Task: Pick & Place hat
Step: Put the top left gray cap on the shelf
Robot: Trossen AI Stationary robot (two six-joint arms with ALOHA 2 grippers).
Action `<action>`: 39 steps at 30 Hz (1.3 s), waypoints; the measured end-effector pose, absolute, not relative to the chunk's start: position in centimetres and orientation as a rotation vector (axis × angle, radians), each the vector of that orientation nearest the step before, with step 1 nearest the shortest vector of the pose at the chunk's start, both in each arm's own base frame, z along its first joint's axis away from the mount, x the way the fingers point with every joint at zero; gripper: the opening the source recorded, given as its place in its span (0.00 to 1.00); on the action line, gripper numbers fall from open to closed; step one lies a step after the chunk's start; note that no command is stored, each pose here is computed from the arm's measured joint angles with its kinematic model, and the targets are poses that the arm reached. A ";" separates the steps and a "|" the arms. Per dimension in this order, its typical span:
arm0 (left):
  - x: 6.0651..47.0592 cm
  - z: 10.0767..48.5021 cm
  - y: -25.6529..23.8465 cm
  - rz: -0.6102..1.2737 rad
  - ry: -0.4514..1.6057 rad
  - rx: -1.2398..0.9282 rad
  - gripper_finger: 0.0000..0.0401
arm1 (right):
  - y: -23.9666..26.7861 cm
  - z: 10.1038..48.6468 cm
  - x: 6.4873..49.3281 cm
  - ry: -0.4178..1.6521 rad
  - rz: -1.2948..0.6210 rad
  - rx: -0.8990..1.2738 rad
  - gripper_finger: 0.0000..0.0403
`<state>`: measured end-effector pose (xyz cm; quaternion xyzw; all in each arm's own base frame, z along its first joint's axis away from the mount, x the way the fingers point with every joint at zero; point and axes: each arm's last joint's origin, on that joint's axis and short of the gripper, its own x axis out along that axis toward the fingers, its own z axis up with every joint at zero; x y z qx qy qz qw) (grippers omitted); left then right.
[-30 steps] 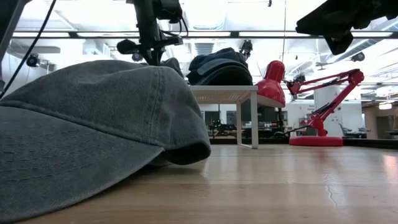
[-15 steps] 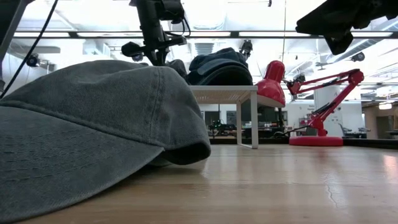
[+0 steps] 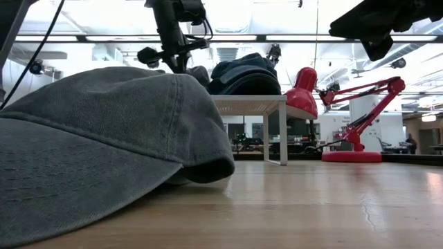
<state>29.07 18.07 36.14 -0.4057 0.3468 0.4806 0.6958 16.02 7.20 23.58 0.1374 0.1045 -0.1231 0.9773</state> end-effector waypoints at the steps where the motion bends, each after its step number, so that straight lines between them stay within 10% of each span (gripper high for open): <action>1: 29.1 36.1 18.0 1.069 0.771 -0.909 0.02 | 7.2 23.6 16.0 0.211 -0.248 0.277 0.13; 39: 29.7 35.1 18.1 1.007 0.768 -0.934 0.07 | 7.2 23.6 16.0 0.206 -0.247 0.280 0.13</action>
